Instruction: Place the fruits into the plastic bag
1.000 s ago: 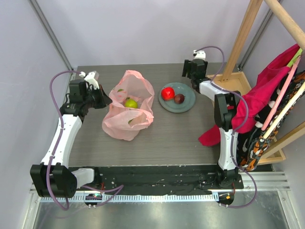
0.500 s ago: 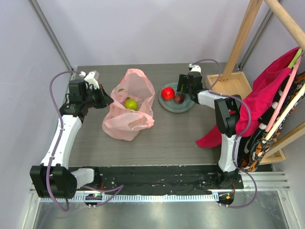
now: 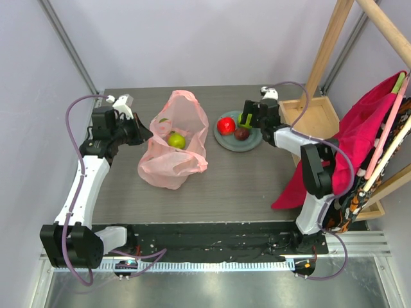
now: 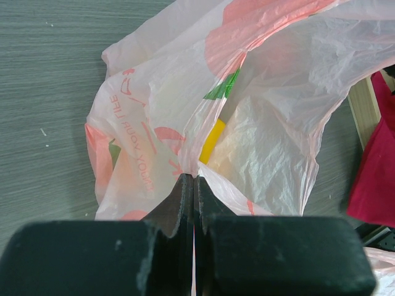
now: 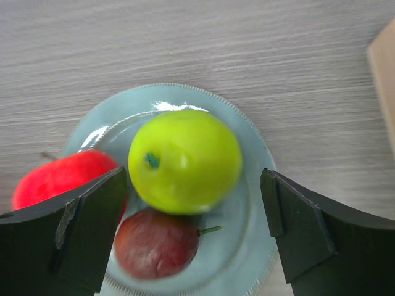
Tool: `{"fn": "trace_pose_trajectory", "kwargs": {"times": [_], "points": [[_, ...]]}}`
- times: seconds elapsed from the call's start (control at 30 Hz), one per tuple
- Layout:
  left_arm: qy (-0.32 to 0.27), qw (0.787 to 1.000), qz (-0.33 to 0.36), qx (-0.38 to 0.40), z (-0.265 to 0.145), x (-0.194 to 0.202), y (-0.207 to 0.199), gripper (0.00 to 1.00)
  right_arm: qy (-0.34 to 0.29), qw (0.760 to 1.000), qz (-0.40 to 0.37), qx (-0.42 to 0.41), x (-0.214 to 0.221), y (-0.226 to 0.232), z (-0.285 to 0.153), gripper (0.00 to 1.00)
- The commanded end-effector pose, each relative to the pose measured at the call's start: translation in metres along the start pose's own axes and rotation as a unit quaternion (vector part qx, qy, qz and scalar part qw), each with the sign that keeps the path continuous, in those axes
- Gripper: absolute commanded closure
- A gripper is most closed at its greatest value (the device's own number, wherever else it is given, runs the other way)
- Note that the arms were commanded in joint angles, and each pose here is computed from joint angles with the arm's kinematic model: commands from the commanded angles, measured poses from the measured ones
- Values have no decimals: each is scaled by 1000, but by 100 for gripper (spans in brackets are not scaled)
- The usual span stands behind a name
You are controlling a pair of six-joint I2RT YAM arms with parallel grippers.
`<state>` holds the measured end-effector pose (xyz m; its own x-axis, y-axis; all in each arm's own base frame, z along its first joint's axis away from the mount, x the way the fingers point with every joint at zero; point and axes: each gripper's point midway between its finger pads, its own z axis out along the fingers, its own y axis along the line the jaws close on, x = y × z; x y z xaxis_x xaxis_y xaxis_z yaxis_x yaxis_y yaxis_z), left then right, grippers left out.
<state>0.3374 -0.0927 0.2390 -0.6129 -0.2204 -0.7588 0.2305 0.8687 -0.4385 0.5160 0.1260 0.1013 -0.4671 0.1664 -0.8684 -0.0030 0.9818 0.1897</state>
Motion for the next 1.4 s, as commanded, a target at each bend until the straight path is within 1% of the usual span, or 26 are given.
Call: {"fn": "trace_pose_trajectory", "kwargs": {"times": [0.0, 0.13, 0.2, 0.27, 0.33, 0.37, 0.4, 0.43, 0.47, 0.7, 0.77, 0.9, 1.03, 1.07, 1.23, 1.37], "points": [[-26, 999, 9, 21, -7, -13, -11, 100, -129, 991, 17, -36, -88, 16, -56, 2], [-26, 999, 9, 23, -7, -13, -12, 100, -129, 990, -34, -55, -92, 32, -69, 2], [-26, 999, 9, 24, -8, -13, -13, 100, -98, 990, -68, -76, -84, 42, -65, 1], [-27, 999, 9, 24, -8, -13, -13, 100, -68, 986, -91, -126, -70, 63, -63, 1], [-26, 999, 8, 24, -8, -13, -13, 100, -41, 982, -120, -143, -54, 78, -58, 1], [-26, 999, 8, 24, -7, -13, -13, 100, -27, 980, -133, -146, -46, 83, -57, 1], [-27, 999, 9, 25, -8, -13, -13, 100, -30, 979, -147, -134, -48, 84, -55, 1], [-27, 999, 9, 26, -8, -13, -13, 100, -21, 976, -165, -138, -38, 93, -52, 1], [-26, 999, 9, 26, -7, -13, -13, 100, -19, 978, -173, -118, -36, 88, -48, 1], [-27, 999, 9, 25, -7, -13, -13, 100, -10, 975, -182, -128, -30, 98, -38, 1], [-27, 999, 9, 26, -8, -13, -13, 100, 6, 974, -190, -127, -20, 98, -32, 1], [-26, 999, 8, 25, -7, -13, -13, 100, 15, 970, -200, -136, -16, 105, -23, 1], [-26, 999, 8, 25, -7, -13, -13, 100, 26, 968, -208, -138, -7, 110, -11, 2], [-27, 999, 9, 25, -8, -13, -13, 100, 40, 967, -212, -135, 0, 107, -10, 3], [-26, 999, 9, 24, -7, -13, -12, 100, 58, 966, -215, -134, 12, 109, 1, 6], [-24, 999, 7, 25, -7, -12, -12, 100, 67, 965, -218, -132, 22, 109, 6, 6]]}}
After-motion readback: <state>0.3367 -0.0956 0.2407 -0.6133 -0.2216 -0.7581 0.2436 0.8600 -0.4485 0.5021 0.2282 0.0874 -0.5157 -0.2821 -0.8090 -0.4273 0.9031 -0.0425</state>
